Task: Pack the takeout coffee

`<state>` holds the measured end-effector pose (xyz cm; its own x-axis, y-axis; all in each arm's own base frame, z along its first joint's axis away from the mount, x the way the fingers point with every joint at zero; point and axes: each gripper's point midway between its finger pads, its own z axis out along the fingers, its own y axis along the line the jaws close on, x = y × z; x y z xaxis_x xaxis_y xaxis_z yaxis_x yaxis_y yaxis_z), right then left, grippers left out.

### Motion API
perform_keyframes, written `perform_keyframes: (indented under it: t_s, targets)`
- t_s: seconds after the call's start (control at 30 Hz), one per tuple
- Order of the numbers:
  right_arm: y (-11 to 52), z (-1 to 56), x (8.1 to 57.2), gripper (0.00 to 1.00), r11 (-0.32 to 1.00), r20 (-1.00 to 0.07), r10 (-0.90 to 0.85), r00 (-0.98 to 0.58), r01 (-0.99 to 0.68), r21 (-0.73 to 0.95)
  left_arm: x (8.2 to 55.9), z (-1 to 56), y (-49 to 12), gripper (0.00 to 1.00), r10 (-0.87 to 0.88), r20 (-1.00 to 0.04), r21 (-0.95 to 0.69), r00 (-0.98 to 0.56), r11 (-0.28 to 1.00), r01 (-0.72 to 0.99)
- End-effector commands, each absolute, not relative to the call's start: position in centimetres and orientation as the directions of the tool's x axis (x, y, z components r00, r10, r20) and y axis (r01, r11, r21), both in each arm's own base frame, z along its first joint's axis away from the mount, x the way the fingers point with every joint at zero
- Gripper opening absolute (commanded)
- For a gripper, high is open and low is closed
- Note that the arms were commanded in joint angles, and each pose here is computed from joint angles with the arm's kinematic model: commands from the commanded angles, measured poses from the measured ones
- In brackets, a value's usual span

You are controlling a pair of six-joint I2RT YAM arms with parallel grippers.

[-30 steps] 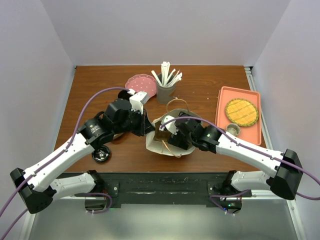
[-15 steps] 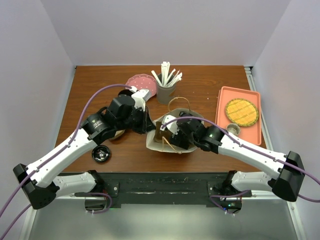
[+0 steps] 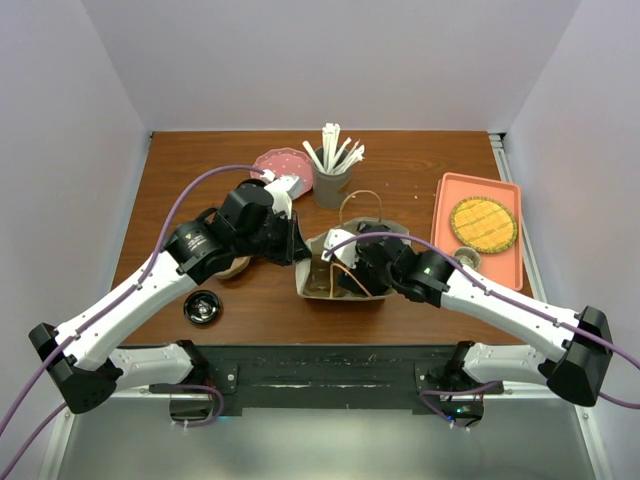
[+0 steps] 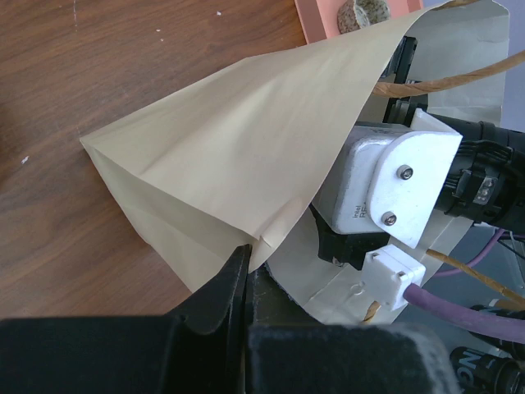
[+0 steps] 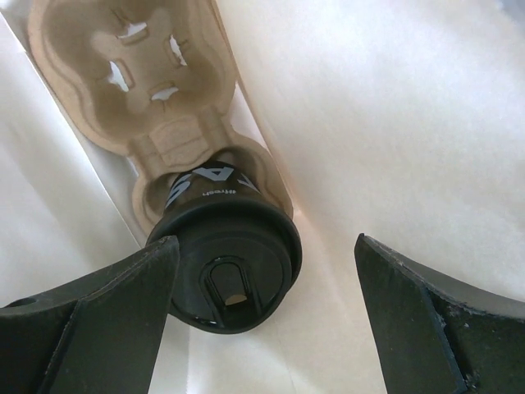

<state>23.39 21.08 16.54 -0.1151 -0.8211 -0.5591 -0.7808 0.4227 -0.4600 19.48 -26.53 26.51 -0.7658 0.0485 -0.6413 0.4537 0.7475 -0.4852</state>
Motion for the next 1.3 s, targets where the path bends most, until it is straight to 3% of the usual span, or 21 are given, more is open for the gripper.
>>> perform_keyframes:
  t_s: [0.0,0.37,0.6,0.73,1.1,1.27]
  targets:
    - [22.2,19.8,24.0,0.91,0.449,-0.627,-0.776,-0.077,-0.766,-0.461,18.9,27.3,-26.5,0.0,0.03,-0.623,-0.512,-0.782,0.74,0.436]
    - [22.9,21.5,23.8,0.9,0.445,-0.651,-0.756,-0.068,-0.782,-0.436,19.0,28.4,-26.9,0.01,0.011,-0.598,-0.53,-0.801,0.745,0.406]
    - [23.2,22.9,23.7,0.88,0.473,-0.684,-0.726,-0.074,-0.775,-0.418,19.5,28.2,-27.2,0.08,0.022,-0.57,-0.518,-0.821,0.766,0.38]
    - [23.2,23.7,24.2,0.87,0.514,-0.699,-0.708,-0.101,-0.752,-0.412,19.9,28.5,-27.1,0.19,0.017,-0.578,-0.503,-0.816,0.779,0.373]
    - [23.3,27.6,25.4,0.85,0.633,-0.783,-0.606,-0.137,-0.679,-0.371,21.7,29.8,-27.3,0.34,0.018,-0.616,-0.462,-0.787,0.801,0.38]
    - [23.1,29.2,25.6,0.85,0.674,-0.811,-0.566,-0.148,-0.65,-0.352,22.9,30.3,-27.2,0.36,0.031,-0.644,-0.423,-0.765,0.818,0.39]
